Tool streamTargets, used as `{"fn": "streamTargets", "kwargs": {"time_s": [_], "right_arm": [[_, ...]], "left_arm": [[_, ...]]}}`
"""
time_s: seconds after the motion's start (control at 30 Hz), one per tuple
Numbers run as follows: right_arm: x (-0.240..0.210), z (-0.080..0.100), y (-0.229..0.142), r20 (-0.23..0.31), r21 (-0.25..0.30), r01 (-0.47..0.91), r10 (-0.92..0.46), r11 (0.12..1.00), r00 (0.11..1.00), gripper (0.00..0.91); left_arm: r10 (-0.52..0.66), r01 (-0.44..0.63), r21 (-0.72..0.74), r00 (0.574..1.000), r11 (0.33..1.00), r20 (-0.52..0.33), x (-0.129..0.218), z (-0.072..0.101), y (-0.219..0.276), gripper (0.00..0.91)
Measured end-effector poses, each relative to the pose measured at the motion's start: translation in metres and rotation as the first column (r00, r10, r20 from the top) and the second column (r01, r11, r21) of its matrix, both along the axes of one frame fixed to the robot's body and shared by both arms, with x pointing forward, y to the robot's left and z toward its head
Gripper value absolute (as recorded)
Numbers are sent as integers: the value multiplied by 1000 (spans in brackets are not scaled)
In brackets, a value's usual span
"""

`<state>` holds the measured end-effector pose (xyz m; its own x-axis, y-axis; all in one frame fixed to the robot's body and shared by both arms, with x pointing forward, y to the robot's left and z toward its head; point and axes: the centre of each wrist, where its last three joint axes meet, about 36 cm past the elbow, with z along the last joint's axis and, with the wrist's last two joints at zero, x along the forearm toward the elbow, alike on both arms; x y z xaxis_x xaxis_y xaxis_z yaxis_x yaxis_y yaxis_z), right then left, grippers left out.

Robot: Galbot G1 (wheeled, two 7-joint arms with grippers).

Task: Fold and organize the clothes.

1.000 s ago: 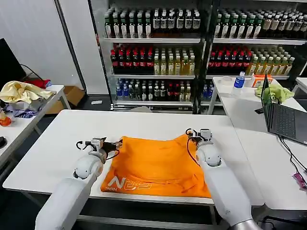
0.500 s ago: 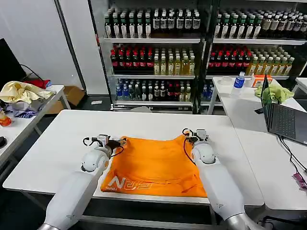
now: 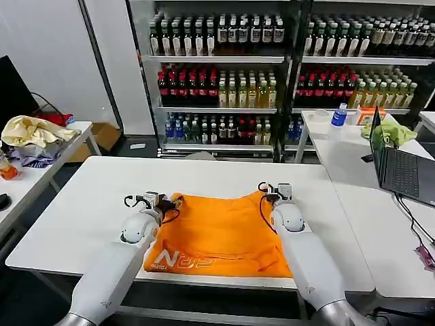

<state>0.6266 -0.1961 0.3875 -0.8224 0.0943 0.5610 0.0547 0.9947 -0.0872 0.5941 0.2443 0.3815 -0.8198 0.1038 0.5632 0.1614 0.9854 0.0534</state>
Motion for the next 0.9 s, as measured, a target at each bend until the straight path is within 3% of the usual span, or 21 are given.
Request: {"fn": "streamTargets", "kwargs": {"time_s": [0.43, 0.63, 0.9], "right_arm": [[-10, -1, 0, 8, 19, -21, 21, 1000, 1000, 0], [-19, 4, 4, 67, 13, -36, 35, 999, 997, 0], [-35, 25, 2, 172, 28, -57, 51, 998, 984, 0]], "left_arm": [[-15, 15, -27, 1000, 1000, -19, -6, -5, 3, 10], [-14, 13, -43, 1000, 999, -11, -12, -4, 9, 10], [-18, 19, -91, 1000, 996, 9, -24, 7, 14, 10]]}}
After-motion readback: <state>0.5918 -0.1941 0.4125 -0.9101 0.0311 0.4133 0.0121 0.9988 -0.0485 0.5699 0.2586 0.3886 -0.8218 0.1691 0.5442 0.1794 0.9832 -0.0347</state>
